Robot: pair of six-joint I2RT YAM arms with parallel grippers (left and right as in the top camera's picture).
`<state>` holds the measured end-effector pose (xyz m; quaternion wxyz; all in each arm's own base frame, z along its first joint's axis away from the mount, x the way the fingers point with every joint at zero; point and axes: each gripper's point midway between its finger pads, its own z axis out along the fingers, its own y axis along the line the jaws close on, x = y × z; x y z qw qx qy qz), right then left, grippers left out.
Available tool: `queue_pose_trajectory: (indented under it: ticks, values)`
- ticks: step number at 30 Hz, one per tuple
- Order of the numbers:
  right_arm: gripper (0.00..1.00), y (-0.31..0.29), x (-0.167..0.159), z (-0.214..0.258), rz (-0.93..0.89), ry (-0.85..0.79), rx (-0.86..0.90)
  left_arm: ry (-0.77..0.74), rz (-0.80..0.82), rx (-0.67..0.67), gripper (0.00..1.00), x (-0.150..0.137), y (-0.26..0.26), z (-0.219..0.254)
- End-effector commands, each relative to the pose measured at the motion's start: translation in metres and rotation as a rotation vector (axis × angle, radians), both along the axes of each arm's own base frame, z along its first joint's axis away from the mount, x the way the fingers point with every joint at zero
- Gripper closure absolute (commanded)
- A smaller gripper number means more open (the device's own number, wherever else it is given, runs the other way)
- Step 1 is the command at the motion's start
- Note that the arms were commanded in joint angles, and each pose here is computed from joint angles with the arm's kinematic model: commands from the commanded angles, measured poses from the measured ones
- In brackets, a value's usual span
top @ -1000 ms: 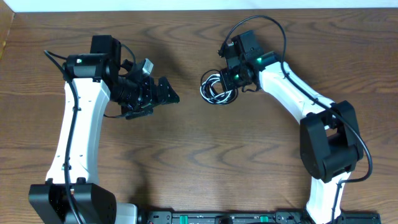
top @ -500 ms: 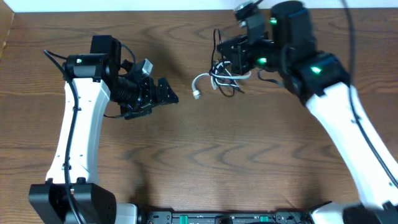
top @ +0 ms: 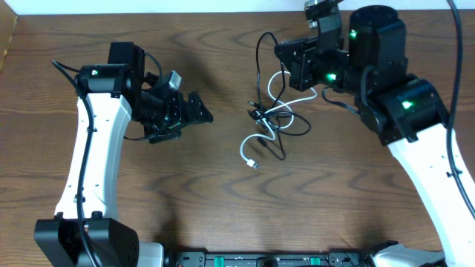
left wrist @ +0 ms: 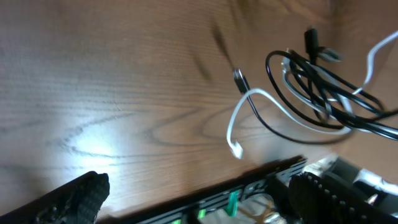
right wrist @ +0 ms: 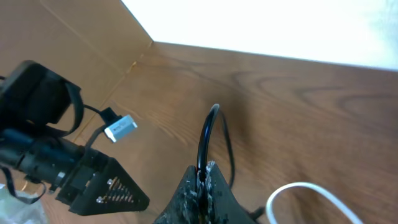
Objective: Untangle cables
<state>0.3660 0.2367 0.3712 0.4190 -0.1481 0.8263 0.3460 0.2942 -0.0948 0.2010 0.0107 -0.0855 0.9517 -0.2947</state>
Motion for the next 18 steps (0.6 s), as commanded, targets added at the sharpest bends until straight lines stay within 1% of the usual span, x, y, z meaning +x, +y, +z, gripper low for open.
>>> queue_pose_trajectory:
  ticks: [1, 4, 8, 11, 14, 18]
  values:
    - [0.99, 0.021, -0.006, 0.001, 0.096, 0.07, 0.098, 0.087, 0.11, -0.008, 0.02, -0.002, -0.001, -0.002]
    - [0.99, 0.041, -0.024, 0.021, 0.241, 0.106, 0.228, 0.1, 0.128, -0.009, 0.02, -0.002, 0.0, -0.002]
    - [0.99, 0.044, -0.024, 0.025, 0.235, 0.109, 0.248, 0.112, 0.132, -0.01, 0.02, -0.004, -0.001, -0.002]
    - [0.99, 0.047, -0.026, 0.024, 0.234, 0.13, 0.252, 0.144, 0.164, -0.023, 0.02, -0.005, -0.007, -0.001]
    - [0.99, 0.054, -0.031, 0.024, 0.239, 0.165, 0.272, 0.162, 0.181, -0.072, 0.02, -0.004, -0.019, 0.004]
    - [0.99, 0.064, -0.042, 0.024, 0.276, 0.175, 0.27, 0.134, 0.169, -0.131, 0.02, 0.004, -0.032, 0.011]
